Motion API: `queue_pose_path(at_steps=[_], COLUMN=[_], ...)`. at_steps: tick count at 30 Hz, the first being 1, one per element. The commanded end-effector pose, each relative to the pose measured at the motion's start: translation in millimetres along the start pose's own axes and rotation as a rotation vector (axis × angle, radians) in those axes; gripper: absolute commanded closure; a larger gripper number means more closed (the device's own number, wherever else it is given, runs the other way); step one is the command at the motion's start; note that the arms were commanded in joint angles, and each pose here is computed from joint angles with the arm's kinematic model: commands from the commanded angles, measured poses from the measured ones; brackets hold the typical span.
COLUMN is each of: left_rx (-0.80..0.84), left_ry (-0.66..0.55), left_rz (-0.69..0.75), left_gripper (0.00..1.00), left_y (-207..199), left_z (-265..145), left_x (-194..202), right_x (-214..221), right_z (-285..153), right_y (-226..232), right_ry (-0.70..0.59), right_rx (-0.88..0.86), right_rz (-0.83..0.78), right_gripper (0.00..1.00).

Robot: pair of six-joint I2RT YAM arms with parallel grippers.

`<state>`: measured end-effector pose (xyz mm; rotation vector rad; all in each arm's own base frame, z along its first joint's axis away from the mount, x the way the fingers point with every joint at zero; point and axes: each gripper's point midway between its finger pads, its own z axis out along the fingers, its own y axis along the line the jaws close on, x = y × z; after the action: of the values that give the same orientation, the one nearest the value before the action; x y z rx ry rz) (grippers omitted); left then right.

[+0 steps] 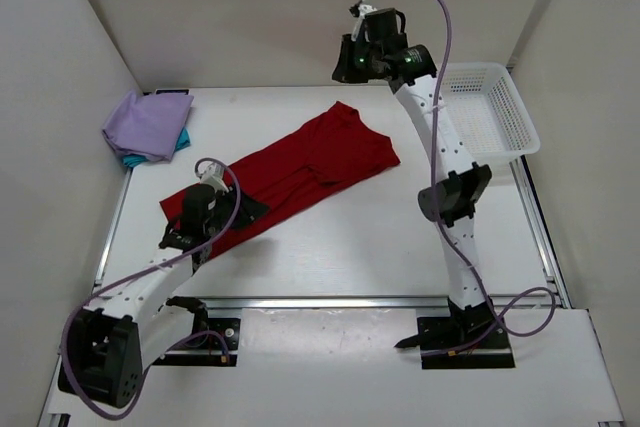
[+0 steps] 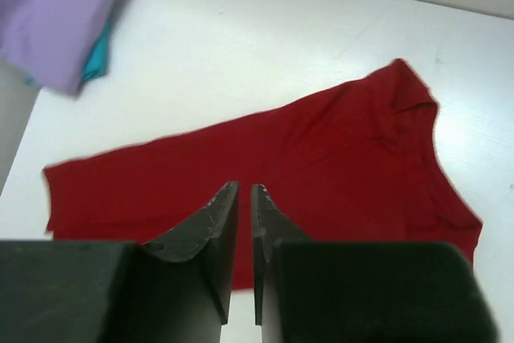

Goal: Fold and stack the t-shirts
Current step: Rotate the tshirt 90 degrees

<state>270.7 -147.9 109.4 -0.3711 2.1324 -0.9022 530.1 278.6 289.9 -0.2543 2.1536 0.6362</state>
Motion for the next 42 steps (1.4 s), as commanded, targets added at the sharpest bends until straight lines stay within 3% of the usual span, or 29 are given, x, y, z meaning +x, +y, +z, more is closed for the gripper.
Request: queue_pose_path(at_steps=[1,2,3,4,5,6,7,8,10,11,14,18,27,31,33,38,41,42], left_rx=[0.127,0.141,0.158,0.161,0.172,0.183,0.193,0.201,0.229,0.221,0.236,0.236,0.2,0.2,0.211,0.237,0.25,0.231], left_ry=[0.026,0.031,0.033,0.03,0.022,0.039,0.034,0.054,0.088,0.086,0.106,0.09,0.103,0.092,0.091,0.117,0.084,0.06], left_rz=[0.044,0.024,0.035,0.026,0.04,0.046,0.048,0.048,0.059,0.061,0.062,0.069,0.056,0.059,0.055,0.06,0.049,0.033], left_gripper=[0.62,0.62,0.62,0.62,0.61,0.61,0.62,0.62,0.62,0.62,0.62,0.62,0.62,0.61,0.63,0.62,0.62,0.63], left_y=[-34,-37,-40,-41,-47,-50,-55,-59,-68,-67,-72,-74,-66,-74,-81,-97,-94,-87], left_z=[4,4,5,6,6,7,10,11,15,18,20,22,35,45,49,52,45,40], left_x=[-13,-12,-11,-11,-11,-5,-5,2,10,10,16,12,8,-4,-10,-8,-20,-28], right_x=[42,54,35,44,82,46,98,139,171,209,256,287,286,224,170,125,200,203], right_z=[-52,-55,-89,-116,-99,-134,-140,-120,-108,-91,-59,-36,24,60,67,28,4,-4], right_y=[55,44,56,56,36,55,33,10,-5,-25,-65,-99,-135,-151,-147,-95,-54,-30], right_ry=[0.133,0.159,0.072,0.065,0.112,-0.1,-0.05,-0.021,-0.034,0.052,0.169,0.231,0.387,0.304,0.207,0.124,0.176,0.157], right_rx=[0.038,0.104,0.13,0.145,0.178,0.084,0.077,0.043,-0.01,0.028,0.098,0.144,0.173,0.171,0.145,0.126,0.054,0.009], right_rz=[-0.149,-0.171,-0.208,-0.23,-0.224,-0.209,-0.156,-0.063,0.016,0.048,0.125,0.19,0.266,0.272,0.239,0.133,0.139,0.154], right_gripper=[0.91,0.91,0.91,0.9,0.89,0.85,0.84,0.87,0.92,0.96,1.0,1.0,1.0,1.0,0.98,0.85,0.72,0.71])
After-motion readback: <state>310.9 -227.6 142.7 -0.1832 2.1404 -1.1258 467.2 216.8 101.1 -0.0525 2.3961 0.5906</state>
